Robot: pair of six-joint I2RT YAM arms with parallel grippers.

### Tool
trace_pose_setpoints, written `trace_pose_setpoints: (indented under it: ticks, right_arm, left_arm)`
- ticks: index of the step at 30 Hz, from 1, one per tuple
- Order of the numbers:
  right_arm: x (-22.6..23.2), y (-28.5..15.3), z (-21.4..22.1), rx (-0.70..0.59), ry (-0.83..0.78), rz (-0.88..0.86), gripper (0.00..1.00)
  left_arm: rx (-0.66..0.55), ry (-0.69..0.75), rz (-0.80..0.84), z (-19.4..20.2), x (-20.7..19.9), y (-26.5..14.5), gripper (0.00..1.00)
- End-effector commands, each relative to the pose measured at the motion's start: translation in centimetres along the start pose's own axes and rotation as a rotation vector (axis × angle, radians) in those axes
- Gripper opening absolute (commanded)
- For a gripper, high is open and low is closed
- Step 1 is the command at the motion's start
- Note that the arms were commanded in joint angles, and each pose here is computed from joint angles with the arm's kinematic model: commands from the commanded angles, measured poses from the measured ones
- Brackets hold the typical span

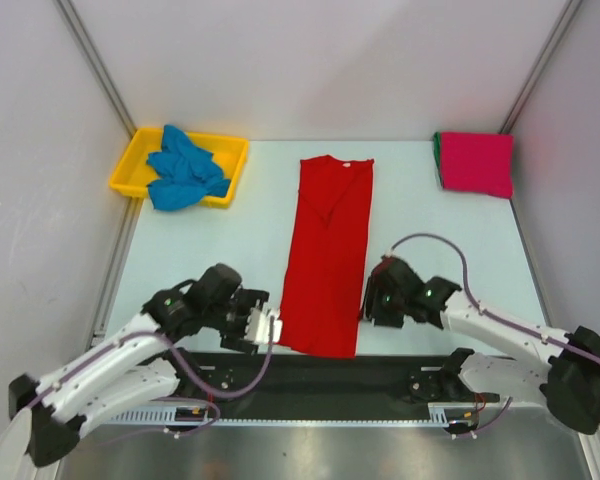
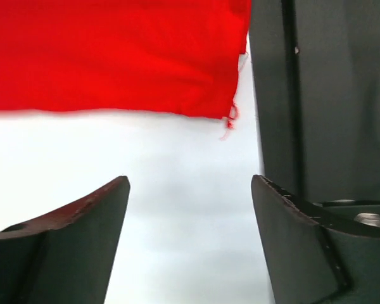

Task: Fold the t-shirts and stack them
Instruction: Fold the tshirt

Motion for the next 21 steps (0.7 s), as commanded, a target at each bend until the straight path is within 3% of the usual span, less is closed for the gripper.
trace_pose_setpoints:
  ticks: [1,3,6,9,14,17,21]
  right_arm:
    - [0.9,-0.1,4.4,0.052,0.076,-0.093,0.52]
    - [0.9,0.5,5.6,0.077,0.119,-0.086,0.48]
    - [0.2,1.3,7.2,0.114,0.122,-0.027,0.42]
    - [0.5,1.9,8.2,0.136,0.109,-0.029,0.42]
    - [-0.9,3.0,8.4,0.154,0.145,0.017,0.25]
    - [-1.6,2.9,7.6,0.138,0.165,0.029,0.01]
    - [-2.9,2.2,6.1,0.135,0.184,0.066,0.0]
  left_arm:
    - [-0.148,0.395,-0.142,-1.2,1.0,0.6,0.86]
    - [-0.191,0.455,-0.149,-1.8,1.1,1.4,0.86]
    - [-0.182,0.428,-0.099,-2.0,1.3,2.7,0.83]
    - [-0.163,0.417,-0.043,-1.7,1.1,3.8,0.79]
    - [-0.131,0.516,0.042,-0.8,0.1,4.8,0.77]
    - [-0.068,0.598,0.008,0.0,0.1,6.1,0.77]
    - [-0.075,0.61,-0.017,-0.7,1.1,6.9,0.76]
Point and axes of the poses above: each gripper's point midway between its finger pads, its own y axis out along the fingers, its own x axis along the line the jaws close on, z = x × y, the point moved 6 cm from there along -y, back along the fingers, and after that the axes turned 12 degrees about y, right-handed, at the moved point
